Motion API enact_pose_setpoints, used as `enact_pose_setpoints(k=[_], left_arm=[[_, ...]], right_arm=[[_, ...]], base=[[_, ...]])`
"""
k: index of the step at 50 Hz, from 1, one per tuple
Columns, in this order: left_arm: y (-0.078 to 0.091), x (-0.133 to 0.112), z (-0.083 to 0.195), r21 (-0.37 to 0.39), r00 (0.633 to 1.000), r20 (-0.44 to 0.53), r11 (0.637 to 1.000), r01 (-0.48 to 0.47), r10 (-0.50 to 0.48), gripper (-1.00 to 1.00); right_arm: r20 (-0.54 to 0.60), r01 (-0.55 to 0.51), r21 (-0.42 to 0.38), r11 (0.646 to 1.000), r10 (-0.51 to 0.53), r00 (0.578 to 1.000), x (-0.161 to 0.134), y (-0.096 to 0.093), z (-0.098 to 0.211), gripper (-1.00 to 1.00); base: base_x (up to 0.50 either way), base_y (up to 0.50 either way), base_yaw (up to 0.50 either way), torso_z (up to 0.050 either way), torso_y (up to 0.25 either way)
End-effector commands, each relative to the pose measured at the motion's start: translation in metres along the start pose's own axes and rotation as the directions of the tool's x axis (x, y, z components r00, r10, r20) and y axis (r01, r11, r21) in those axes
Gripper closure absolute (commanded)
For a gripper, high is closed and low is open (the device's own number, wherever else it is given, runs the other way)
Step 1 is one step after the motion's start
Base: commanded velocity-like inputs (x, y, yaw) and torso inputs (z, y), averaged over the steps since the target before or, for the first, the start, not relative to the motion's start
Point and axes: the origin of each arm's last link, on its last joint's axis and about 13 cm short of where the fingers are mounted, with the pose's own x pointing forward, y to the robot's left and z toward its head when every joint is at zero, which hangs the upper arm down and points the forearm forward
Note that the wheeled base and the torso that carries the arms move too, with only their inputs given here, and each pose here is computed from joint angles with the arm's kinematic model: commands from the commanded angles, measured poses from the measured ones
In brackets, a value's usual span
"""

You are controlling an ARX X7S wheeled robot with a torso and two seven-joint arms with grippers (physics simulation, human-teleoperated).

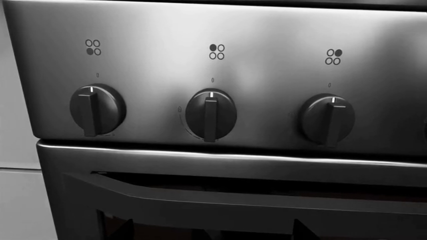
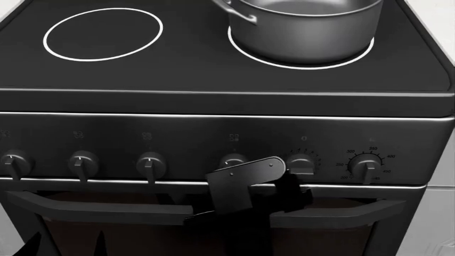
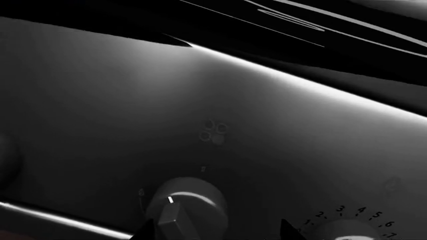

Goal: Turn off the front right burner of the stove.

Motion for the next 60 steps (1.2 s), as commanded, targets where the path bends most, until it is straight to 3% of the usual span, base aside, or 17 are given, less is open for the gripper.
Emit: enact_pose_setpoints(k=[1, 9, 10, 30, 35, 37, 39, 48, 50, 54, 60], left_arm=[[0.0, 0.001, -0.001, -0.004, 1.0, 0.003, 1.0, 0.001, -0.001, -1.0], [0.001, 0.001, -0.001, -0.006, 1.0, 0.004, 1.0, -0.001, 0.001, -1.0], [0.001, 0.001, -0.001, -0.005, 1.0, 0.005, 1.0, -0.001, 0.001, -1.0], [0.001, 0.001, -0.001, -0.005, 1.0, 0.005, 1.0, -0.003, 0.003, -1.0], [0.002, 0.001, -0.001, -0.005, 1.0, 0.004, 1.0, -0.004, 0.004, -1.0], [0.001, 0.001, 0.0, -0.005, 1.0, 0.004, 1.0, -0.003, 0.003, -1.0], [0.001, 0.001, 0.0, -0.005, 1.0, 0.004, 1.0, -0.003, 0.003, -1.0], [0.001, 0.001, -0.001, -0.005, 1.0, 0.001, 1.0, -0.004, 0.004, -1.0], [0.002, 0.001, -0.002, -0.004, 1.0, 0.001, 1.0, -0.003, 0.003, -1.0], [0.001, 0.001, -0.001, -0.004, 1.0, 0.001, 1.0, -0.004, 0.004, -1.0], [0.002, 0.001, -0.002, -0.003, 1.0, 0.0, 1.0, -0.004, 0.004, -1.0]], right_arm=[[-0.071, -0.052, -0.036, 0.998, 0.05, 0.996, 0.014, 0.006, -0.001, -1.0], [-0.092, -0.053, -0.048, 0.997, 0.048, 0.995, 0.023, 0.006, -0.001, -1.0], [-0.095, -0.053, -0.048, 0.997, 0.049, 0.994, 0.024, 0.005, 0.0, 1.0], [-0.111, -0.05, -0.038, 0.998, 0.046, 0.993, 0.026, 0.005, -0.003, 1.0], [-0.117, -0.045, 0.106, 0.993, 0.057, 0.991, 0.026, 0.004, 0.001, 1.0], [-0.128, -0.043, 0.205, 0.978, 0.071, 0.989, 0.027, 0.002, 0.005, 1.0], [-0.117, -0.035, 0.236, 0.971, 0.064, 0.991, 0.028, 0.001, 0.008, 1.0], [-0.096, -0.026, 0.447, 0.894, 0.077, 0.992, 0.027, -0.002, 0.019, 1.0], [-0.081, -0.029, 0.531, 0.847, 0.084, 0.993, 0.027, -0.004, 0.023, 1.0], [-0.062, -0.039, 0.588, 0.808, 0.093, 0.994, 0.027, -0.005, 0.029, 1.0], [-0.033, -0.058, 0.701, 0.711, 0.112, 0.993, 0.025, -0.005, 0.036, 1.0]], base=[[0.02, 0.01, 0.01, 0.0, 0.0], [0.03, 0.01, 0.01, 0.0, 0.0], [0.03, 0.01, 0.01, 0.0, 0.0], [0.03, 0.01, 0.02, -0.001, 0.0], [0.03, 0.01, 0.02, 0.0, 0.0], [0.03, 0.01, 0.02, -0.005, 0.0], [0.03, 0.01, 0.02, 0.0, 0.0], [0.03, 0.01, 0.02, -0.001, 0.0], [0.04, 0.01, 0.02, 0.0, 0.0], [0.04, 0.01, 0.02, -0.003, 0.0], [0.04, 0.0, 0.02, 0.0, 0.0]])
